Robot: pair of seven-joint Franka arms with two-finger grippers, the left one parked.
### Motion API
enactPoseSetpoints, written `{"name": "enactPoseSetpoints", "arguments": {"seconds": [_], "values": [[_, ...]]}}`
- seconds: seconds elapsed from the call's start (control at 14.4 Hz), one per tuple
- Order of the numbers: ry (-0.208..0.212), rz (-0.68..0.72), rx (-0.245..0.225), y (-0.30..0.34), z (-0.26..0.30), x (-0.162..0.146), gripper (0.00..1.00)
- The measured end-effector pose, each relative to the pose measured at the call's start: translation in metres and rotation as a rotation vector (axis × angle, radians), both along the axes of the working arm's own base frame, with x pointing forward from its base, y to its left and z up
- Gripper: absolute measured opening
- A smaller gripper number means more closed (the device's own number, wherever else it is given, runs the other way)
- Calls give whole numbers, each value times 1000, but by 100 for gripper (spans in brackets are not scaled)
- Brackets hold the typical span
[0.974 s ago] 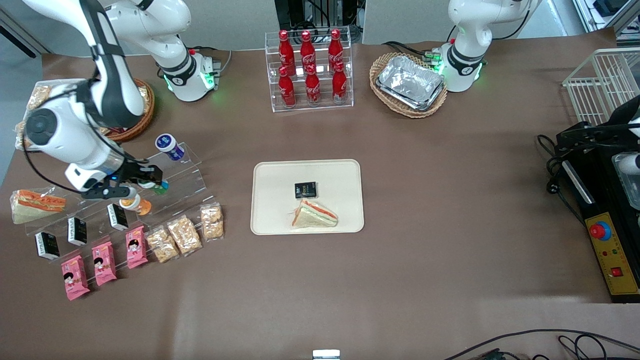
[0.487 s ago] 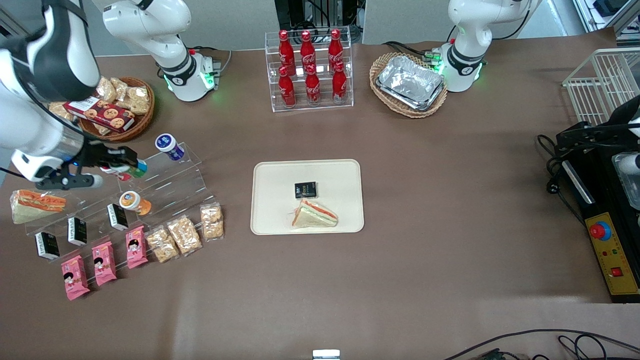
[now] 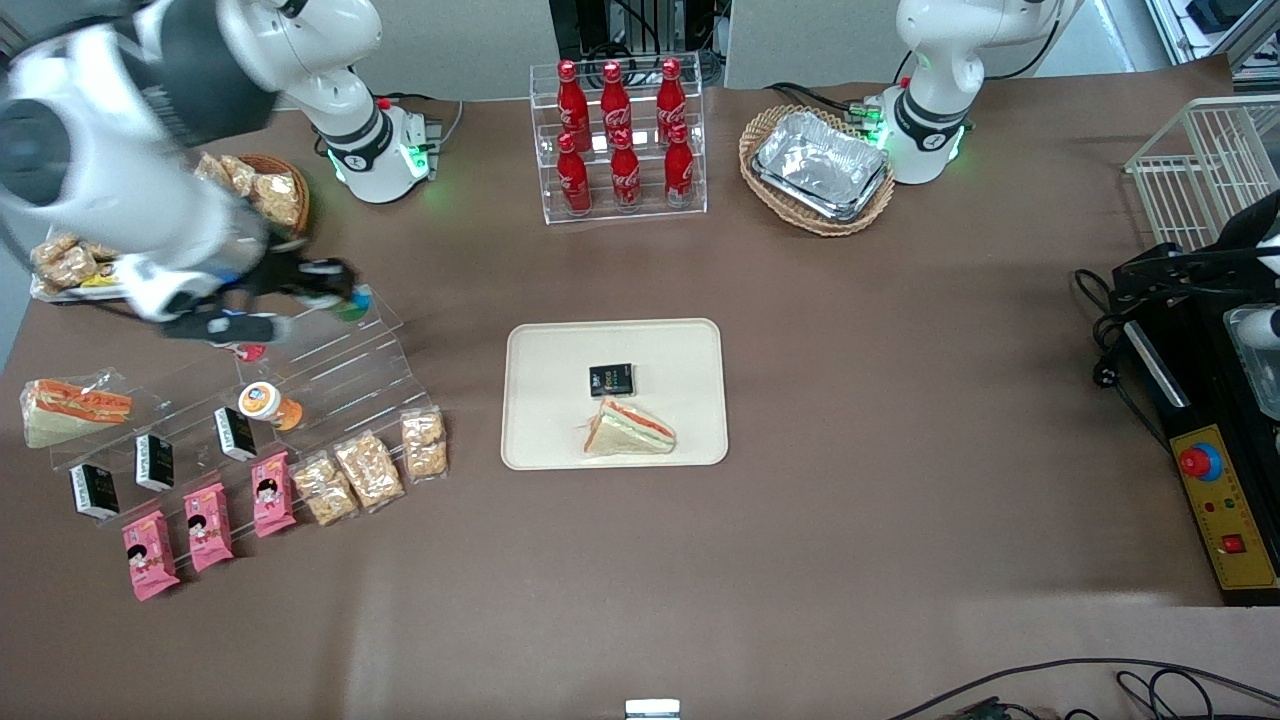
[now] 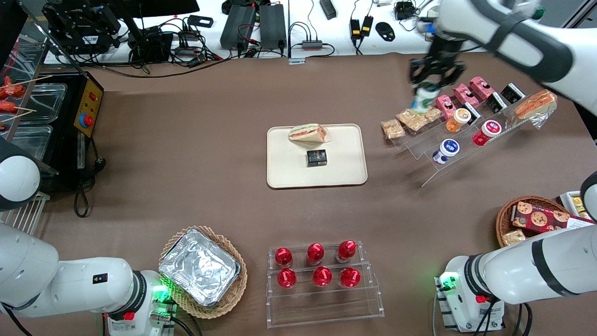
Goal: Place green gum on tray
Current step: 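Lift the green gum bottle and carry it toward the cream tray, then lower the bottle onto the tray beside the black card, open gripper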
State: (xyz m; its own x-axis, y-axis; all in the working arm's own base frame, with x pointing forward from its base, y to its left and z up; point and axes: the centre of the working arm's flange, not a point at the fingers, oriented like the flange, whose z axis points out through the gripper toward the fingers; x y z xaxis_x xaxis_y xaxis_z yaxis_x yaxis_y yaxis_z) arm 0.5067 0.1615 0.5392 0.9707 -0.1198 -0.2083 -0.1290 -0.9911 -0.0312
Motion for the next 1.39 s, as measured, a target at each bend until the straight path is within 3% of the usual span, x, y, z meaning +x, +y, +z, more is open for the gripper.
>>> {"name": "enactPoseSetpoints", "arguments": {"seconds": [0.21,0.42,0.97,1.39], "values": [[-31,-47,-25,92,-36,-6,58],[-68,-62,-25,141,-93,-3,58],[-177,-59,3,160,-239,-23,58],[-170,-42,-11,160,-280,-45,58]]}}
